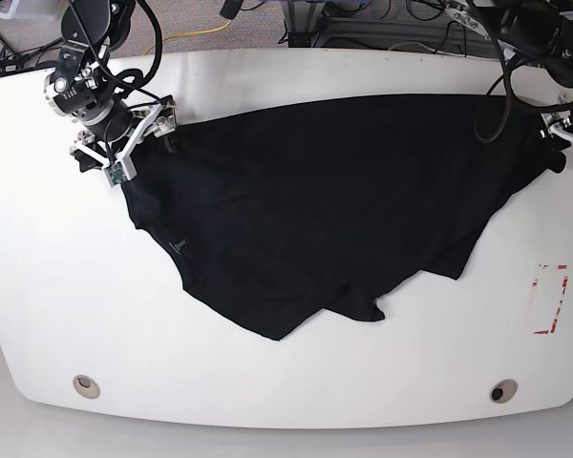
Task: Fold the T-shirt properly
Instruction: 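Release the shirt with the left gripper and regrasp its corner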
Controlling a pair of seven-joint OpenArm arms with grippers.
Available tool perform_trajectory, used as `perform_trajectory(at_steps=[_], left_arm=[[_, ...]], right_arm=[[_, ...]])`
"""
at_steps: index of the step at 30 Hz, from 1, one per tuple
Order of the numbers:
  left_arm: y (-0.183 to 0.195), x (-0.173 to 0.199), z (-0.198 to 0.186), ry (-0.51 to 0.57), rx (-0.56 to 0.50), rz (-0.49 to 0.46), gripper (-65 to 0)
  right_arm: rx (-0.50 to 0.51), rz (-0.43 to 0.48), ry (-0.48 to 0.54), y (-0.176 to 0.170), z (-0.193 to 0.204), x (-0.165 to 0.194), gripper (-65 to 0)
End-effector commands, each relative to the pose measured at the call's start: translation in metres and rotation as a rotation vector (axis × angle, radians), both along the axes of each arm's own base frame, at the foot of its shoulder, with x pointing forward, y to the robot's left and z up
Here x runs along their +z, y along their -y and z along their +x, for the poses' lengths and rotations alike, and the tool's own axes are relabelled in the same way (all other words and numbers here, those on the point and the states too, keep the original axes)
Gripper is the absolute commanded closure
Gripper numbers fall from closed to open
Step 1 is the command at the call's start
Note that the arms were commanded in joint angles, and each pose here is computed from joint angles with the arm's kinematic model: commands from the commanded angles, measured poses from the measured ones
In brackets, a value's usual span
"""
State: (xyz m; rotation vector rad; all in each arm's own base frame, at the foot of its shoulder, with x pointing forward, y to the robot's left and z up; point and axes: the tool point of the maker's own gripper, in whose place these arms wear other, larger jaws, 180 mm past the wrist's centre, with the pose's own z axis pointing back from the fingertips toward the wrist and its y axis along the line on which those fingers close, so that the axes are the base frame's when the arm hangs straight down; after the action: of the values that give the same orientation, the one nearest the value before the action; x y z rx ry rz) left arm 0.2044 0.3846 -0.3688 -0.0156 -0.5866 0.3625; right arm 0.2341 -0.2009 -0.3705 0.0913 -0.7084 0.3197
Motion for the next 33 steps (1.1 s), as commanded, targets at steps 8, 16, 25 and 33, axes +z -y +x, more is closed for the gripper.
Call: perform_trajectory(at_steps=[8,16,25,33], left_arm=[[0.000,0.021,0.031,0.074,0.038,-0.015,-37.8],[-0.001,0.020,0.036,0.090,0.183,-0.097,-37.8],[0.005,0.022,0.050,0.081,0.287,-0.164,-37.8],[-0.003,0.016,0.048,0.036,0.354,-0.191,-37.8]], right_arm=[[0.005,0.005,0.042,0.000,0.007,0.010,-58.5],[0.005,0.008,0.045,-0.001,0.008,0.011,-58.5],[0.006,0.011,0.045,-0.002,0.008,0.011,-58.5],[0.028,0.018,0.041,-0.010,0.008,0.009,-58.5]])
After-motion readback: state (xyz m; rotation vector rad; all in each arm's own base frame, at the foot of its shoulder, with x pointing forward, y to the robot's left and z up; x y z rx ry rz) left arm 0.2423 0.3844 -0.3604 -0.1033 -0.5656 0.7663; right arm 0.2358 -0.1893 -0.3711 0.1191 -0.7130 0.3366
